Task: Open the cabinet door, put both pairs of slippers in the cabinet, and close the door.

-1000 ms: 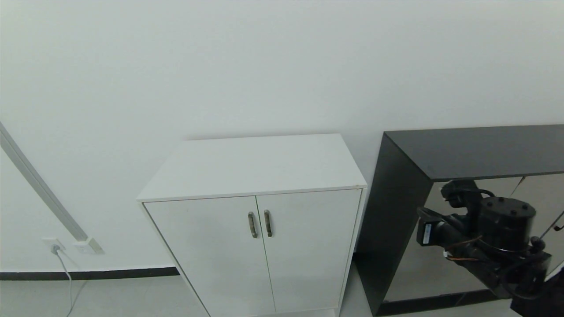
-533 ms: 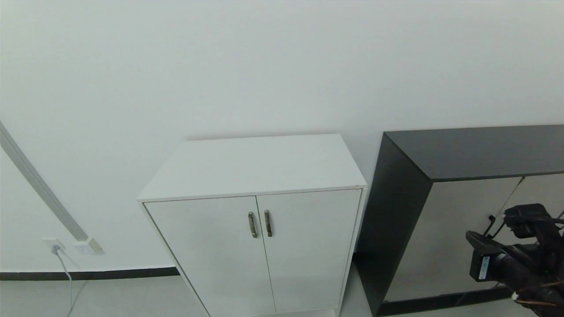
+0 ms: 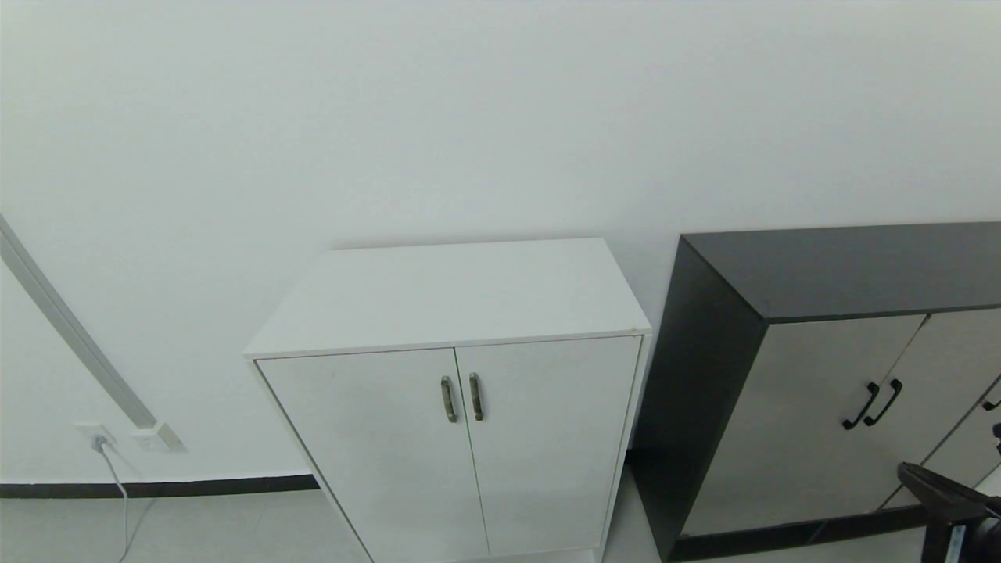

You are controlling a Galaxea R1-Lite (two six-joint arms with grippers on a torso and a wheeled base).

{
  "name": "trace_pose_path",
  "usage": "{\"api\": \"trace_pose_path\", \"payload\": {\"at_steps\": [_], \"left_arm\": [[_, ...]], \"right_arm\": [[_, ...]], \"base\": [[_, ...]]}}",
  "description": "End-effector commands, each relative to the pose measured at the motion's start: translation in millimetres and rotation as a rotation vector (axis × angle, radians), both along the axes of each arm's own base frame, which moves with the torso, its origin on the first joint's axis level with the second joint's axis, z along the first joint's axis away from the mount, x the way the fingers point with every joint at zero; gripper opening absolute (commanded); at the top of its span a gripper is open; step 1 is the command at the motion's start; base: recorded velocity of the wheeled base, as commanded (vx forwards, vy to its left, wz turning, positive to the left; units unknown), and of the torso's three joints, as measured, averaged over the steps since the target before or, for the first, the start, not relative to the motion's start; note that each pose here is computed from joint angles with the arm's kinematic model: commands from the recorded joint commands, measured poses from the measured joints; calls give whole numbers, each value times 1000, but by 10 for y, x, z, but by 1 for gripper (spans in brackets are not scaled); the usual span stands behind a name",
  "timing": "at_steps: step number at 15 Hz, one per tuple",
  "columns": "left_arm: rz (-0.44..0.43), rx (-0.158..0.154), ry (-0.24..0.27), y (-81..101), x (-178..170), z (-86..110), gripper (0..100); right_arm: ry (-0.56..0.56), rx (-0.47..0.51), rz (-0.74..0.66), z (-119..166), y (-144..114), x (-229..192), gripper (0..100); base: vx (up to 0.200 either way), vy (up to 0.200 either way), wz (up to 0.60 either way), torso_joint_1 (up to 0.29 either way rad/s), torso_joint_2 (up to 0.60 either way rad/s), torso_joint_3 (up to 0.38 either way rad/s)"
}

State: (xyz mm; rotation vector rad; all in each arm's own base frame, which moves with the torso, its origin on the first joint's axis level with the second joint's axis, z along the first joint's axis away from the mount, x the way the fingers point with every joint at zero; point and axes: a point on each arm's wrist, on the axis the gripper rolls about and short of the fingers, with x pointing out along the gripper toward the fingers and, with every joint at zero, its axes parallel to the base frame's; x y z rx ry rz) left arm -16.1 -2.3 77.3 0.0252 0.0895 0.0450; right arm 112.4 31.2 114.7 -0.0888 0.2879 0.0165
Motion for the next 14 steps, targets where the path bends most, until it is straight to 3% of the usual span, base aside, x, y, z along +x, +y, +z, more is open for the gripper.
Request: {"api": "trace_pose_path", "payload": {"at_steps": [1, 8, 14], "left_arm": [[0, 0, 0, 0, 0, 0, 0], [0, 0, 0, 0, 0, 0, 0], [1, 1, 0, 0, 0, 0, 0]], "right_arm": [[-73, 32, 28, 86, -87, -273, 0], [-27, 66, 190, -80, -257, -883, 0], [27, 70, 350, -295, -296, -1103, 0]], "base": [[0, 0, 0, 0, 0, 0], [0, 0, 0, 0, 0, 0], [0, 0, 0, 0, 0, 0]]}}
